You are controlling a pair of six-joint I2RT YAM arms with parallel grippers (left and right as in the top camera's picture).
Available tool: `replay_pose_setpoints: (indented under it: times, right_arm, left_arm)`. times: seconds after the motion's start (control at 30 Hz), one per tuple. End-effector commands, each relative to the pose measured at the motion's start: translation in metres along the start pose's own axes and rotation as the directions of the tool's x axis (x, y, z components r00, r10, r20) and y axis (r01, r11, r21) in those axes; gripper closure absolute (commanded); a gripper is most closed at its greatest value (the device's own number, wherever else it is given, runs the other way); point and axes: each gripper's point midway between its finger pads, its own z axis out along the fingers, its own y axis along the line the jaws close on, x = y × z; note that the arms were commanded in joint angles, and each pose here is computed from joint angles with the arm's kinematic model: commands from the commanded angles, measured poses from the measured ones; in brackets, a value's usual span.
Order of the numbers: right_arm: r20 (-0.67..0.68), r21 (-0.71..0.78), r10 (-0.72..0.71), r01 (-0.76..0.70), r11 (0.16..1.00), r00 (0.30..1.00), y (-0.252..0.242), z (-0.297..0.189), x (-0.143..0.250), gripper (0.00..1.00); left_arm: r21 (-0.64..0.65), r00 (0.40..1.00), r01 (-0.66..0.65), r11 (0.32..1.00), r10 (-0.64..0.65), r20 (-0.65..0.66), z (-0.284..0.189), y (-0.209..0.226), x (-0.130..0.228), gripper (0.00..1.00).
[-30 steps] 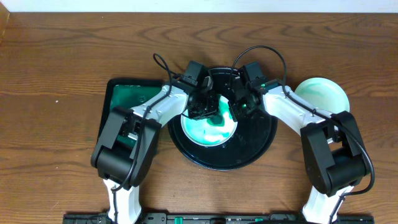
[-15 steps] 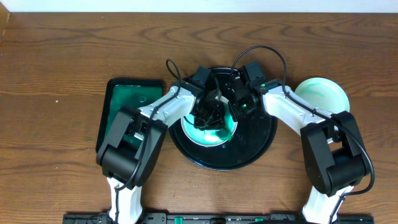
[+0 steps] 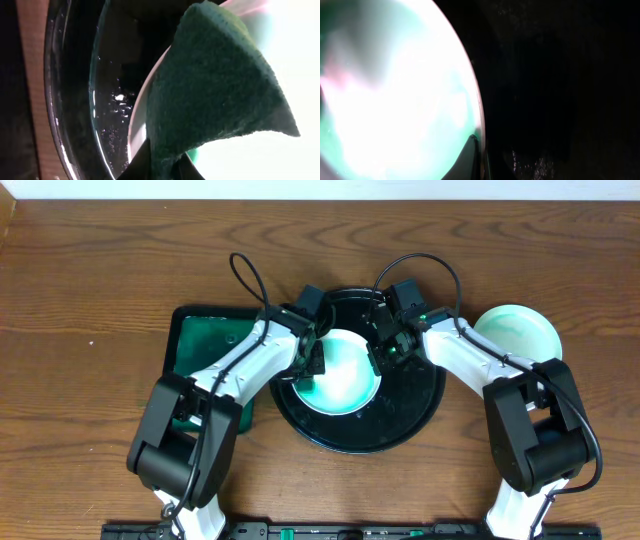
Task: Clean dirty plates on tray and stack at the side
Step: 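Scrub the white plate with the sponge in the left gripper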
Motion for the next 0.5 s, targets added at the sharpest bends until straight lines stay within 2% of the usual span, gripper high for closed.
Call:
replay_pose_setpoints:
  times: [0.0, 0.13, 0.3, 0.37, 0.47]
  right_arm:
    - [-0.018, 0.016, -0.019, 0.019, 1.000, 1.000, -0.001, 0.004, 0.004, 0.99]
    - [-0.018, 0.016, -0.019, 0.019, 1.000, 1.000, -0.001, 0.004, 0.004, 0.99]
    - [-0.018, 0.016, -0.019, 0.019, 1.000, 1.000, -0.001, 0.004, 0.004, 0.99]
    - [-0.018, 0.016, -0.019, 0.019, 1.000, 1.000, -0.001, 0.004, 0.004, 0.99]
    - [-0.018, 0.016, -0.019, 0.019, 1.000, 1.000, -0.001, 0.004, 0.004, 0.99]
  left_arm:
    - [-0.103, 0.997, -0.033, 0.994, 0.040, 0.062, 0.003, 0.024, -0.013, 0.93]
    - [0.199, 0.999, -0.037, 0.979, 0.044, -0.030, 0.008, -0.031, -0.001, 0.93]
    - [0.549, 0.981, 0.005, 0.836, 0.102, -0.164, 0.004, -0.101, 0.019, 0.93]
    - [0.620, 0.971, 0.017, 0.784, 0.136, -0.199, -0.001, -0.116, 0.027, 0.93]
    - [0.655, 0.960, 0.032, 0.755, 0.159, -0.230, -0.006, -0.124, 0.035, 0.93]
